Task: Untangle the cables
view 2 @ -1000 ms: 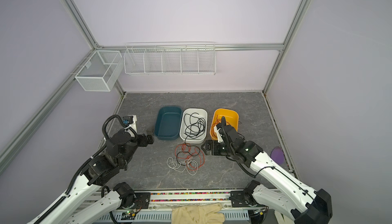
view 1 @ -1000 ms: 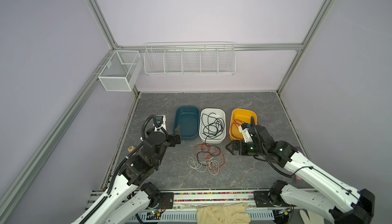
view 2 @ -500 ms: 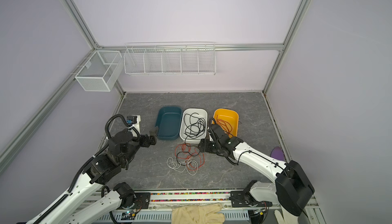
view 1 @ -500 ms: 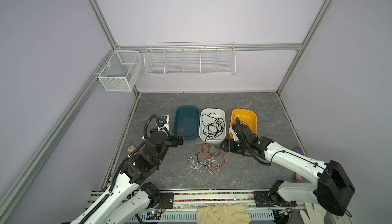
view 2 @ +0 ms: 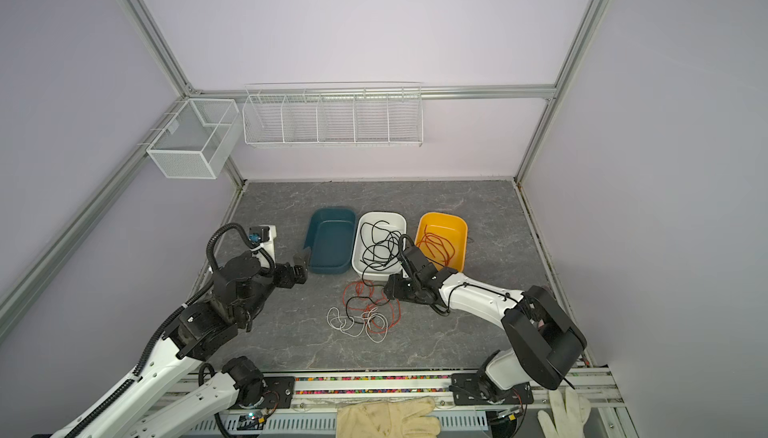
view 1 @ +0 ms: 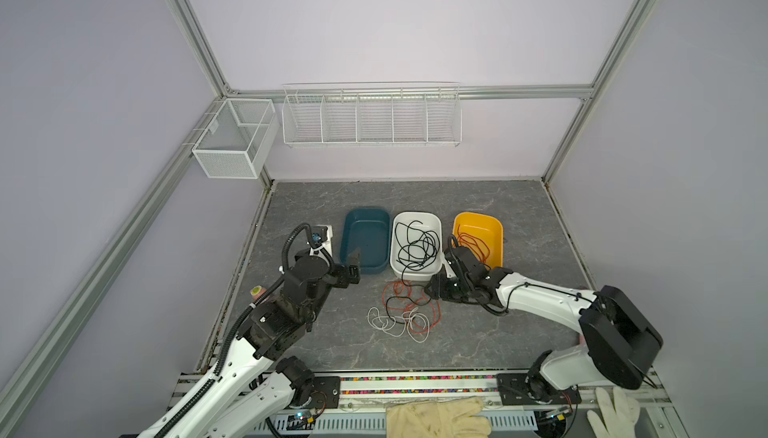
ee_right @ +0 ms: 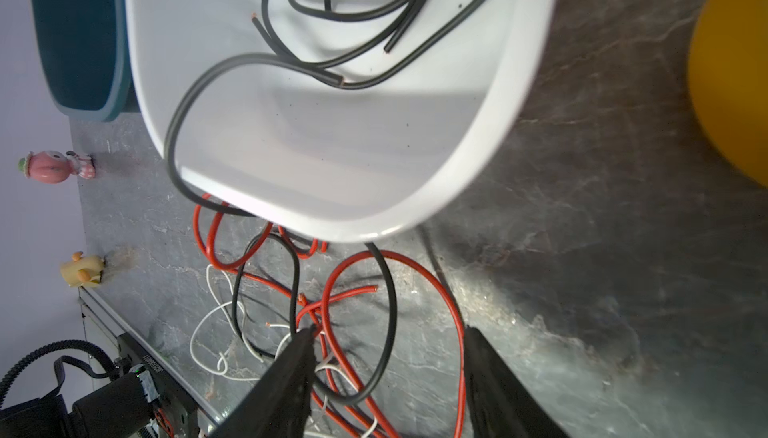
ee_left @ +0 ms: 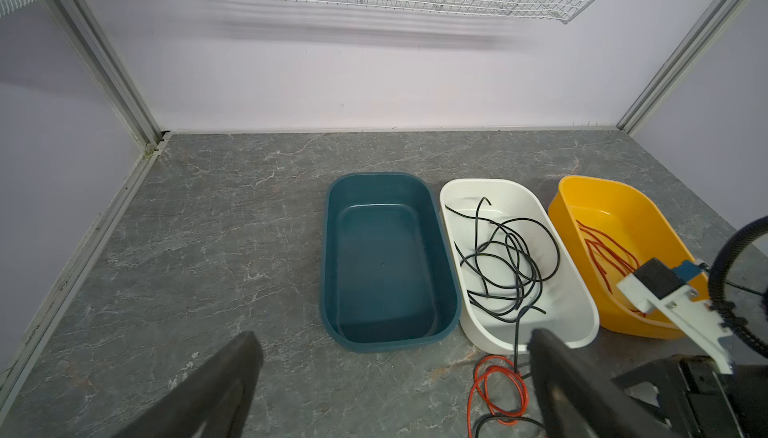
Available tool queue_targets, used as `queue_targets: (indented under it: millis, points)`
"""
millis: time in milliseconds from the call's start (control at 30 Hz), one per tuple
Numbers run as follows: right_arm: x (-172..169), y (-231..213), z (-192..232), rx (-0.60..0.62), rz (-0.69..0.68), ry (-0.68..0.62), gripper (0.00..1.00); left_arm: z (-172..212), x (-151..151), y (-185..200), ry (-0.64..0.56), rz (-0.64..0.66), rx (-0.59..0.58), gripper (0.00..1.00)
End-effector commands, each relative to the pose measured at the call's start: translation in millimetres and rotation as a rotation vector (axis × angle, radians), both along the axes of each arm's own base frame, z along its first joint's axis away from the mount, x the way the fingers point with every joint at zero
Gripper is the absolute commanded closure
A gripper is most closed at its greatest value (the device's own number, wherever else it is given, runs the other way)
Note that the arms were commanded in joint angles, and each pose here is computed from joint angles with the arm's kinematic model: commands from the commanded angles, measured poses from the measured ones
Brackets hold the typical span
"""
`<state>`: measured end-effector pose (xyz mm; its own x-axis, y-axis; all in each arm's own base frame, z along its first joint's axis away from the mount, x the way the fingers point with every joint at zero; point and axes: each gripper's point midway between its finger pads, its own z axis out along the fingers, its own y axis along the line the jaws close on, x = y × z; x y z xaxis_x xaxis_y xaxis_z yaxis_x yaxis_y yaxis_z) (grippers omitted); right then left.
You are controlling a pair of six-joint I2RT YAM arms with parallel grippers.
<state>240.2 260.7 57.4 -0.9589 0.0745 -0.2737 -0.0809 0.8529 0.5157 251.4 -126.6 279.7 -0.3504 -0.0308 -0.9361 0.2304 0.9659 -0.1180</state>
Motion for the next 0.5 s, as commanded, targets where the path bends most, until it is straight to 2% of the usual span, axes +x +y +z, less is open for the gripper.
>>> queue_targets:
  millis: [0, 467]
  points:
    - [-2, 5, -8, 0.021, -0.010, 0.015, 0.46, 2, 0, 0, -0.009, -0.005, 0.003, 0.00]
    - [-3, 16, -24, 0.032, 0.001, 0.042, 0.64, 0, 1, -2, -0.002, -0.015, 0.008, 0.00]
